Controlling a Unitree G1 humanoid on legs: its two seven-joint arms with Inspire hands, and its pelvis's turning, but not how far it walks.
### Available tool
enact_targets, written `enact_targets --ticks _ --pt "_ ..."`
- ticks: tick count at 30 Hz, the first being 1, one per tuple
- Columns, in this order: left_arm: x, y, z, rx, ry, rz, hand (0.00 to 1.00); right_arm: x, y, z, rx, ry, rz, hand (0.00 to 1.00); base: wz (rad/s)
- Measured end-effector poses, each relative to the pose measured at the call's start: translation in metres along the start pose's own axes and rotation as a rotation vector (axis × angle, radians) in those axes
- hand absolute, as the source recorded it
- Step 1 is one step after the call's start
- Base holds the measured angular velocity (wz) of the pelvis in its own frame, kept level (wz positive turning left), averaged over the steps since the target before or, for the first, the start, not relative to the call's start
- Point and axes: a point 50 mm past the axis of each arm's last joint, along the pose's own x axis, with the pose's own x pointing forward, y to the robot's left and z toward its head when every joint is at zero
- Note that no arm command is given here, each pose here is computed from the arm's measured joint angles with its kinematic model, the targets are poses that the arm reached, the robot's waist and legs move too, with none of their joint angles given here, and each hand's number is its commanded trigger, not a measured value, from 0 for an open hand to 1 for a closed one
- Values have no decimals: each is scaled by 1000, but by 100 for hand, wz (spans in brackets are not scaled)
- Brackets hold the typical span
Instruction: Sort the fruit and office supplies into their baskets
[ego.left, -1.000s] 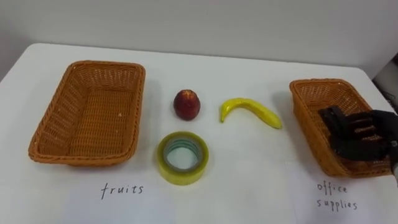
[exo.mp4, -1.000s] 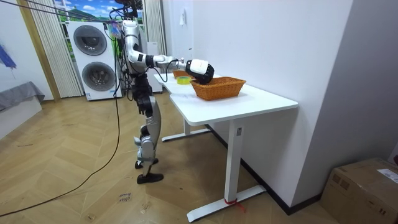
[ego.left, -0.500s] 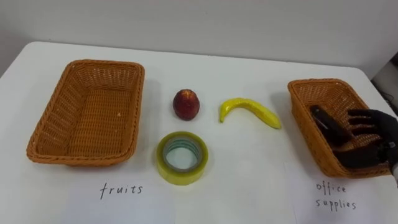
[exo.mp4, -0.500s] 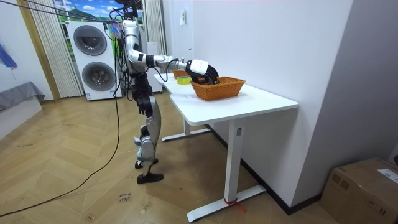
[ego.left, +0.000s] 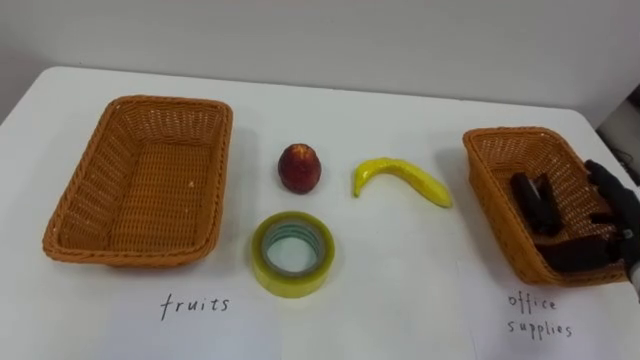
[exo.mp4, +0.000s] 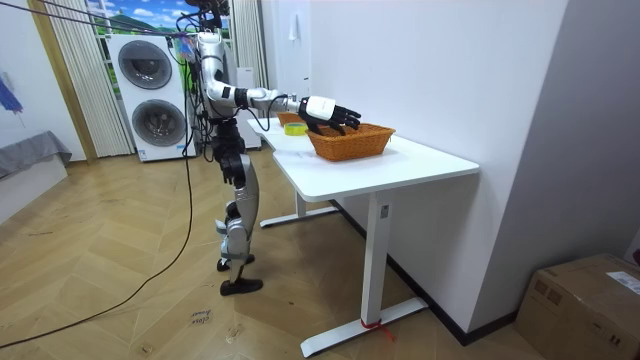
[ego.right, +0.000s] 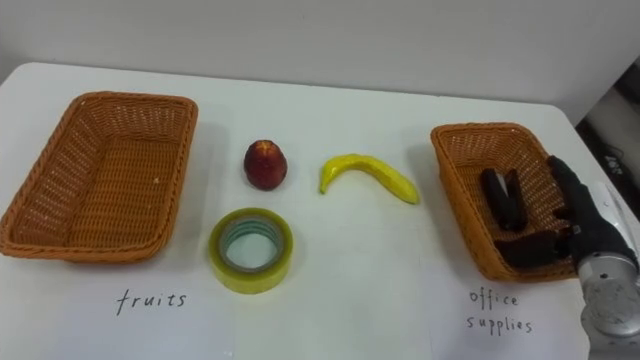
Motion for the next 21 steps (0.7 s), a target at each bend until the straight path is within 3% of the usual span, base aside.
enact_targets --ticks 21 --pt "0 0 2 -1 -5 4 0 -1 -2 10 85 -51 4 0 0"
